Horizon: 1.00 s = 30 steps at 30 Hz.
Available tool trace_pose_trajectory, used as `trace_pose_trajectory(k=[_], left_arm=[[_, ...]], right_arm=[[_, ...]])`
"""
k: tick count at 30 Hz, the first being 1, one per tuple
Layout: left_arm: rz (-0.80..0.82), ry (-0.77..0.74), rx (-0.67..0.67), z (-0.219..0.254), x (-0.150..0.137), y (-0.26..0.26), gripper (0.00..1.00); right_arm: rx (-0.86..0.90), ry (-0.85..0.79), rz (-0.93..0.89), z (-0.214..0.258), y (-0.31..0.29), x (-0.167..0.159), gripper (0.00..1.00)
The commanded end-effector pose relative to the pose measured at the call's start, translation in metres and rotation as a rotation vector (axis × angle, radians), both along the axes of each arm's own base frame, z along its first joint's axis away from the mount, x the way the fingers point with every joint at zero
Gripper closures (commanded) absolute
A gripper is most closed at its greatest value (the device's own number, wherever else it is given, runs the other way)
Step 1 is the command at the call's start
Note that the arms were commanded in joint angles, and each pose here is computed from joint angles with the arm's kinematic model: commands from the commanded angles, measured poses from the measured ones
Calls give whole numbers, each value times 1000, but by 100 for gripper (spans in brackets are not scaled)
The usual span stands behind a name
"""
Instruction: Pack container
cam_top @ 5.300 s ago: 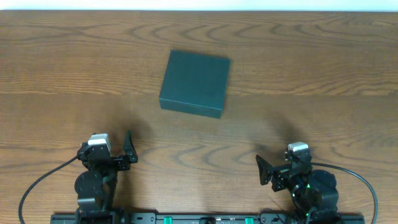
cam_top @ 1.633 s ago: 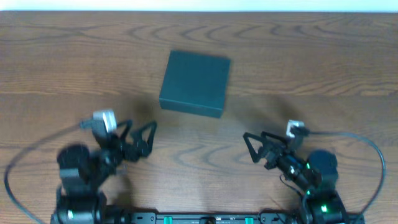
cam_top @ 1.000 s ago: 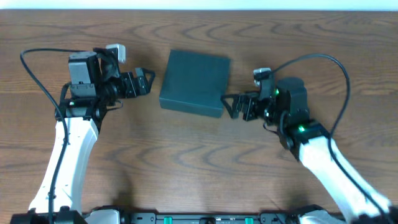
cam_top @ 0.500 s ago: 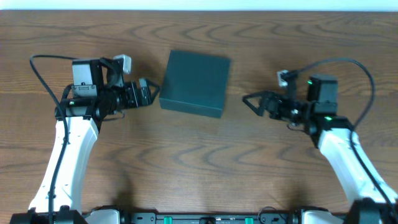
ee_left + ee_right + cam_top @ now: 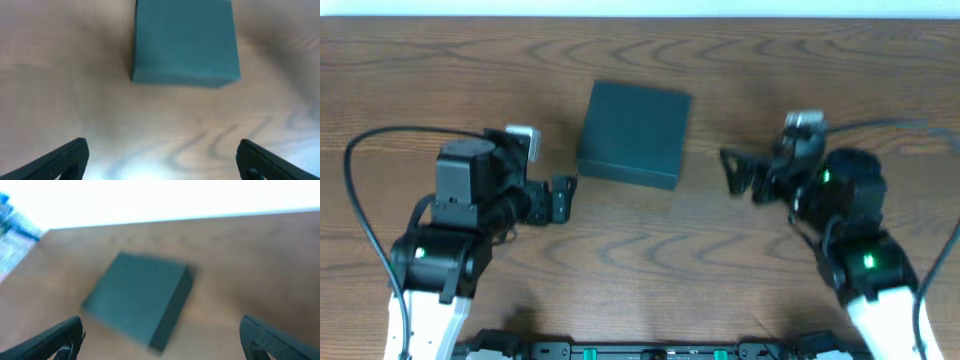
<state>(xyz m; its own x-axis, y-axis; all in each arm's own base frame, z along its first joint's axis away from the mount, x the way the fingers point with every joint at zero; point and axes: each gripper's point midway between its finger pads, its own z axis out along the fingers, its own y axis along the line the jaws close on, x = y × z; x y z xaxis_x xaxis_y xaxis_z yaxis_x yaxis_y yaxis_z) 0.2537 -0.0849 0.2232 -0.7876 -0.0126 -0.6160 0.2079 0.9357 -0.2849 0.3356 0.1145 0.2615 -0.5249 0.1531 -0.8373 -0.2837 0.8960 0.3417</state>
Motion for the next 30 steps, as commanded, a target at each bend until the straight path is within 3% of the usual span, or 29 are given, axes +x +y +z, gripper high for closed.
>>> trace_pose_trajectory(k=[1,4,8,11,15,19,23,24,25,27,30], left_arm=[[19,20,-18,4,-11,-4,5],[19,-28,11,10,-7,-5,4],[55,-276,96,41,53,-3,5],[64,-307,84,40,98,-12,5],[-24,-172,76,17,139,-36,5],[-54,-150,106,39,150,-40,5],[-30,-172,93,72,135,-26,5],[-30,-154,96,74,124,-22,5],[-34,-93,109,68,104,-17,5],[-44,55,130,51,64,-10,5],[9,91,138,56,37,1,5]], right_arm=[[-108,56,-67,-5,-14,59,1],[-151,235,-62,-33,-14,94,1],[-204,339,-29,-42,-12,94,2],[-205,366,-34,-27,-17,68,2],[-221,402,-52,-16,-28,29,4],[-243,385,-161,-4,-54,-14,2],[-174,386,-162,-30,-65,-49,1],[-91,351,-89,-47,-53,-40,1],[34,284,-15,-65,-38,-12,1],[117,227,28,-71,-24,43,2],[83,170,102,-24,4,129,1]])
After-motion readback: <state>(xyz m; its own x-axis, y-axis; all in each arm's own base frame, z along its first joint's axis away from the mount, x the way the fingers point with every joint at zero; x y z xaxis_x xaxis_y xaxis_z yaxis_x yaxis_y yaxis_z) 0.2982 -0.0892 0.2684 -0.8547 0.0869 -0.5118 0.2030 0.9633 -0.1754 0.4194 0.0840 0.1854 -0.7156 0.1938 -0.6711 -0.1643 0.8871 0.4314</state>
